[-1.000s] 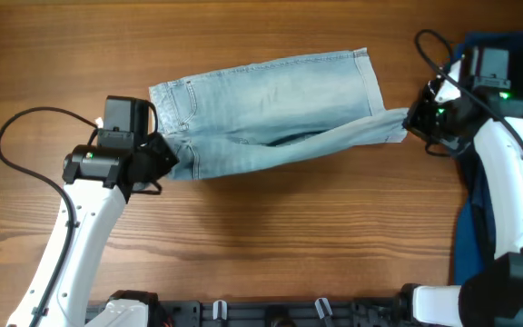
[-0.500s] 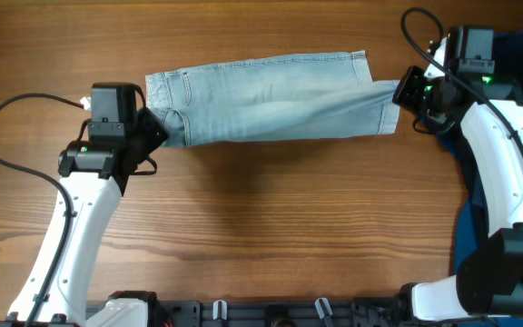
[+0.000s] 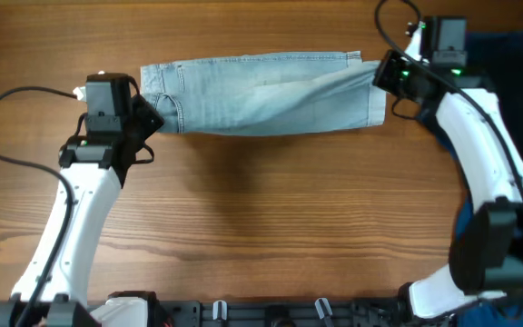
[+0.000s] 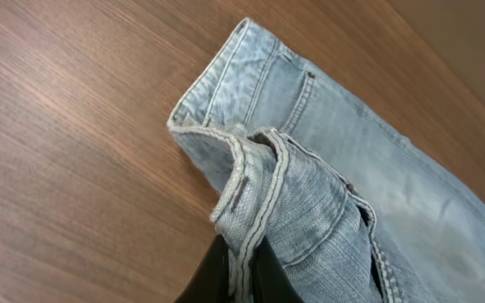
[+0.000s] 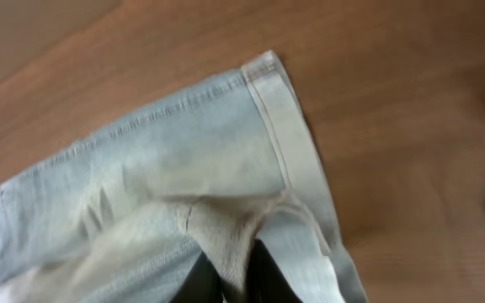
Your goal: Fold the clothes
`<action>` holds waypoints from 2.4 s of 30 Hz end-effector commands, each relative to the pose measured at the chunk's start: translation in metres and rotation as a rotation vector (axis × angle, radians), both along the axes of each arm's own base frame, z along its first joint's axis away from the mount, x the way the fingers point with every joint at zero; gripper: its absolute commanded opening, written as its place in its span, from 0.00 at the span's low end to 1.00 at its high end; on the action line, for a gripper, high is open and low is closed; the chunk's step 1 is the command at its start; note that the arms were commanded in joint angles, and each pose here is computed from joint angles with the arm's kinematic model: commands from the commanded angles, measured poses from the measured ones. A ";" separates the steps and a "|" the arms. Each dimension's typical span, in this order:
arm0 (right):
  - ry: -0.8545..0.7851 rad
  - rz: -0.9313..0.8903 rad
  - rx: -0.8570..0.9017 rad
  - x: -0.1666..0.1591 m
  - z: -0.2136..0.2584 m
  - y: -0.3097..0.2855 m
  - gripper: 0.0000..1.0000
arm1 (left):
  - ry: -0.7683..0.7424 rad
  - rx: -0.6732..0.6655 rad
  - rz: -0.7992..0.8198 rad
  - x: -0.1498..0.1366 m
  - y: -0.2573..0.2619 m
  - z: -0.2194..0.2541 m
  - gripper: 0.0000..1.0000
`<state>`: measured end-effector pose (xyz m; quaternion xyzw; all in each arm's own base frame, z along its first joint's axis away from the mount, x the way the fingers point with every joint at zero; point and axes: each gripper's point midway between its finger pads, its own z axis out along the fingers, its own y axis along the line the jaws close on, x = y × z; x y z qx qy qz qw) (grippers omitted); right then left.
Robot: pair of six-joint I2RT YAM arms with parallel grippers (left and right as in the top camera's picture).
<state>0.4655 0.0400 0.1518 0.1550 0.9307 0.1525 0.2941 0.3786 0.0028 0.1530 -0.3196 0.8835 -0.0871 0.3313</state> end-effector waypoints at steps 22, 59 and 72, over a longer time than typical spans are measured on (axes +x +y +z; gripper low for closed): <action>0.040 -0.049 -0.039 0.047 -0.089 0.001 0.04 | -0.049 0.103 0.150 0.069 0.042 -0.059 0.06; 0.326 0.264 -0.047 -0.055 -0.145 0.036 0.04 | 0.264 -0.099 -0.264 0.086 -0.024 -0.120 0.04; 0.183 0.204 -0.125 -0.041 -0.039 0.022 0.04 | -0.105 -0.024 -0.318 0.101 -0.039 0.042 0.04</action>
